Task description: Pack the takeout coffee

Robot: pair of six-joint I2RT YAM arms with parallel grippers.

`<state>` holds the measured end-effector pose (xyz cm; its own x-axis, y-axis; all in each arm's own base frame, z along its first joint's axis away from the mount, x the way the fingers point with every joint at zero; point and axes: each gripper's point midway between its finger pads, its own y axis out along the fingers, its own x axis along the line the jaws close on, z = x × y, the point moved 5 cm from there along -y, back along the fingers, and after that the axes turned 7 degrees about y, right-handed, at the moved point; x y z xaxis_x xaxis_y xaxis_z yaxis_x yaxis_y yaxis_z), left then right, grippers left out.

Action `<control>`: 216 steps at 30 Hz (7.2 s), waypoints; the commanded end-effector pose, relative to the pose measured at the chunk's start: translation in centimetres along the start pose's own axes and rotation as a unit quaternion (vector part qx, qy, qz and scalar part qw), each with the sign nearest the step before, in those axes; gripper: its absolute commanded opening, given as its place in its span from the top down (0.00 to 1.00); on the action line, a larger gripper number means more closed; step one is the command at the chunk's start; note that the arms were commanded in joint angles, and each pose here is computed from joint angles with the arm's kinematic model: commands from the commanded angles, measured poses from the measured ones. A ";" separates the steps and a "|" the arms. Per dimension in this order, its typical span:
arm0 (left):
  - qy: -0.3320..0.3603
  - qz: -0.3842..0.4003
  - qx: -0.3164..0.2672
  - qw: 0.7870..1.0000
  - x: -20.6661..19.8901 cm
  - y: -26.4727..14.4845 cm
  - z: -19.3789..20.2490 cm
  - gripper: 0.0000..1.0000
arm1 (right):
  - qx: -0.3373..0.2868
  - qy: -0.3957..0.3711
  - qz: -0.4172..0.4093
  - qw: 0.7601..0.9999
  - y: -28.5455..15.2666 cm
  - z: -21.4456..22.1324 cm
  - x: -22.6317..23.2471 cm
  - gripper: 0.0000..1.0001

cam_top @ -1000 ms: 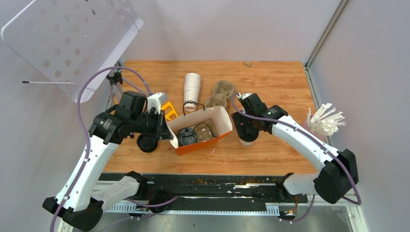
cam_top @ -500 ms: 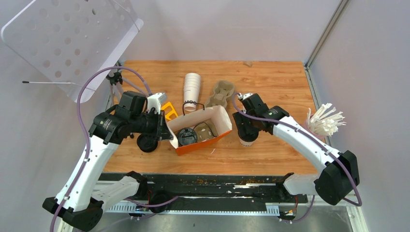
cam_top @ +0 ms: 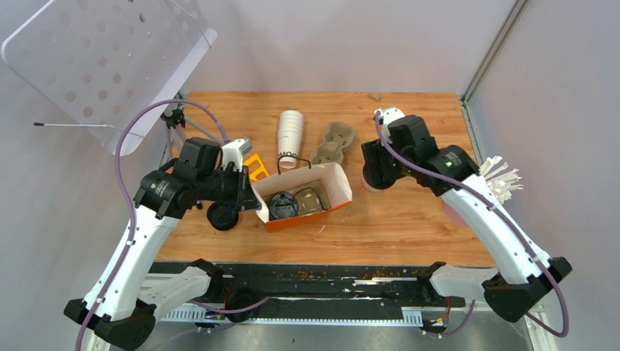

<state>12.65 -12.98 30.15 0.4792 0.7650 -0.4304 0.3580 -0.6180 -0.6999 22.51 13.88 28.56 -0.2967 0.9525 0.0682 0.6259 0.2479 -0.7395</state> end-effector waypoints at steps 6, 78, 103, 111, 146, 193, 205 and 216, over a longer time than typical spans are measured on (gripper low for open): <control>0.038 0.006 -0.035 0.999 -0.1 0.1 -1.5 0.98 | -0.156 -0.010 -0.080 0.984 -11.0 -5.8 0.7 0.31; -0.013 -0.029 -0.050 0.998 0.2 -0.9 -0.4 0.51 | -0.175 -0.440 -0.257 0.843 -10.2 2.8 18.6 0.32; 0.155 0.008 -0.108 0.982 0.5 0.0 -2.0 0.98 | -0.225 -0.474 -0.165 0.835 -9.2 2.0 15.5 0.30; 0.200 0.019 -0.114 0.973 0.6 0.4 -2.3 0.98 | -0.242 -0.459 -0.169 0.838 -9.4 1.0 15.2 0.30; 0.032 0.011 -0.070 0.997 -0.7 -3.0 2.9 0.44 | -0.156 -0.515 -0.198 0.819 -6.2 6.4 17.2 0.32; 0.084 0.047 -0.089 0.991 -0.2 -0.6 2.8 0.88 | -0.148 -0.568 -0.123 0.800 -1.5 8.4 18.9 0.32; 0.168 0.043 -0.109 0.979 0.0 -1.0 1.8 0.92 | -0.168 -0.520 -0.120 0.829 -1.2 7.4 17.3 0.32; 0.150 0.054 -0.110 0.981 -0.4 -1.1 1.9 0.86 | -0.142 -0.542 -0.105 0.821 0.6 8.3 17.8 0.32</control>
<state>10.46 -11.80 28.49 0.7021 0.6523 -0.2856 0.4297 -0.7080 -0.5605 11.25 28.91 23.43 -0.8037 0.1771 -0.5681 0.5596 0.5494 -0.6204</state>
